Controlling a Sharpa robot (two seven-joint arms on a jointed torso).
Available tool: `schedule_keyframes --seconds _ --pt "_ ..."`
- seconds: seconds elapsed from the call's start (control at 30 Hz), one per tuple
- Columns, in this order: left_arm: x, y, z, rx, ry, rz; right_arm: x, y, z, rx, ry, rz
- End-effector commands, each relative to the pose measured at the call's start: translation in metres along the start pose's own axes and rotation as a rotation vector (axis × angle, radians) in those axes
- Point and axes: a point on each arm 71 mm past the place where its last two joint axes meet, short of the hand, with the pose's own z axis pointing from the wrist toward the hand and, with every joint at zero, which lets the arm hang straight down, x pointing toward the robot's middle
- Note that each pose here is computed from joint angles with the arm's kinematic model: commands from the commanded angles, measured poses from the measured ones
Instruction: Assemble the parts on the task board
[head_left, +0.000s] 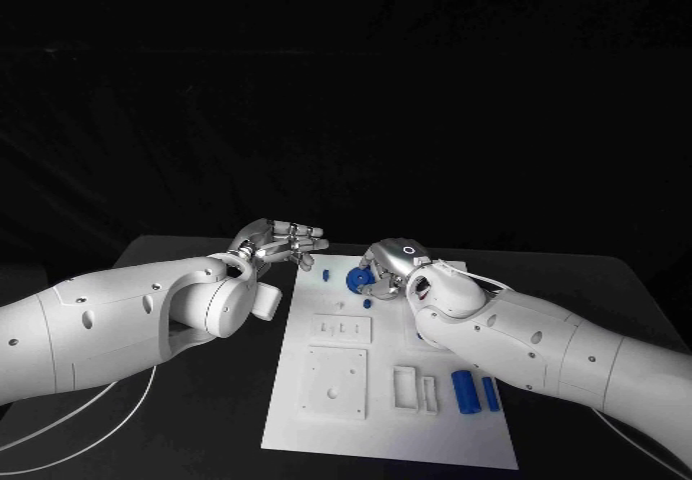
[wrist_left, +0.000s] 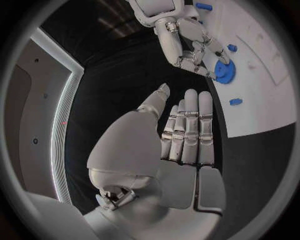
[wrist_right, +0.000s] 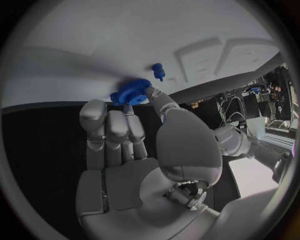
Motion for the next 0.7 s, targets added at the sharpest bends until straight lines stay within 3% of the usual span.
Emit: schedule_keyframes --seconds 0.03,0.7 --pt "0.0025 -0.0012 0.0003 0.009 0.015 0.0 0.003 0.001 0.0 -0.005 0.026 0.002" --pt "0.0003 -0.0008 0.0005 0.008 0.009 0.001 0.002 -0.014 -0.006 0.031 0.041 0.037"
